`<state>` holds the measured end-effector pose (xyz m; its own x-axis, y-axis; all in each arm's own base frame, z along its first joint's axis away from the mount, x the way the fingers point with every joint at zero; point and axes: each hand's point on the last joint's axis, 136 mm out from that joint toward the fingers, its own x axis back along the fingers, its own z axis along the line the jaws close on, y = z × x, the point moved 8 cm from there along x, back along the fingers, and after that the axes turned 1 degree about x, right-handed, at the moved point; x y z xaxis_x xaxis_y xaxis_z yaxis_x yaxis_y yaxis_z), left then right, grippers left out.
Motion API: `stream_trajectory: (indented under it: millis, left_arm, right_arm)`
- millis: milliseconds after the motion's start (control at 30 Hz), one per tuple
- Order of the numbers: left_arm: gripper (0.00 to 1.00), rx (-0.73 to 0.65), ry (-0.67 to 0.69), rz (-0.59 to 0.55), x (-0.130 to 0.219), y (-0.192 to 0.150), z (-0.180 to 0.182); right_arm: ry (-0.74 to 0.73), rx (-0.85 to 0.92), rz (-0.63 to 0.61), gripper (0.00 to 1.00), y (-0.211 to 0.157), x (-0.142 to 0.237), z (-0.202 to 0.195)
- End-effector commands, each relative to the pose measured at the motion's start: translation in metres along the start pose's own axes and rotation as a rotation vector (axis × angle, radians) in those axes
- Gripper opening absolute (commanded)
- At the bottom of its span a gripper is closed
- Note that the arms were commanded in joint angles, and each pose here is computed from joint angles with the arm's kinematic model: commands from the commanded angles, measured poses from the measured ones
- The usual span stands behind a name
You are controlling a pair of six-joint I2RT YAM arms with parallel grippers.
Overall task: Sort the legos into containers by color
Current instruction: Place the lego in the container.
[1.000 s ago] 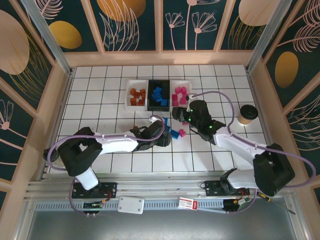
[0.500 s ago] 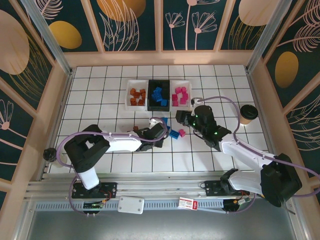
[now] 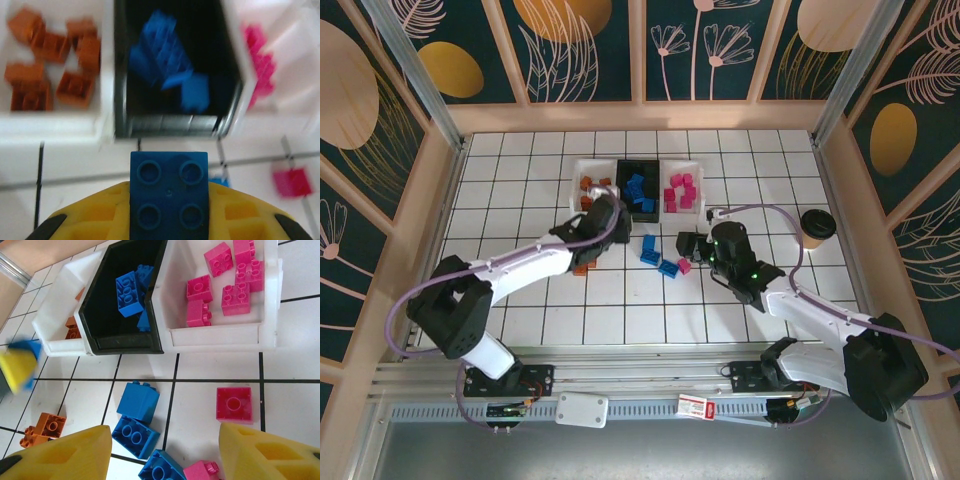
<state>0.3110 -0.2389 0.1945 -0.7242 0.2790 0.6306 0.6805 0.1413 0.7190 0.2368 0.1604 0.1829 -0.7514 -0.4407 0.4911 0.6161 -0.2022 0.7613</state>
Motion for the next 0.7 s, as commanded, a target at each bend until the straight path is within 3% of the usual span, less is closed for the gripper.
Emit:
stream_trajectory:
  millis: [0,167,400,533,667]
  left_arm:
    - [0.21,-0.005,-0.029,-0.006,-0.021,0.031,-0.008]
    - [0.21,-0.009,-0.043,0.028,-0.067,0.059,-0.020]
    - [0.27,0.014,-0.022,0.059,-0.113,0.074,-0.027]
    - [0.46,0.024,-0.024,0.069,-0.131,0.080,-0.030]
    - [0.63,0.044,-0.076,0.050,-0.121,0.095,-0.041]
  right_arm:
    - [-0.001,-0.023,-0.012,0.59,-0.001,0.003,-0.002]
    - [-0.009,-0.013,0.029,0.59,-0.009,0.004,-0.005]
    - [-0.012,-0.018,0.044,0.60,-0.016,0.012,-0.008]
    - [0.031,0.007,0.073,0.62,-0.020,0.015,-0.004]
    - [0.080,0.066,0.132,0.64,-0.028,0.011,0.004]
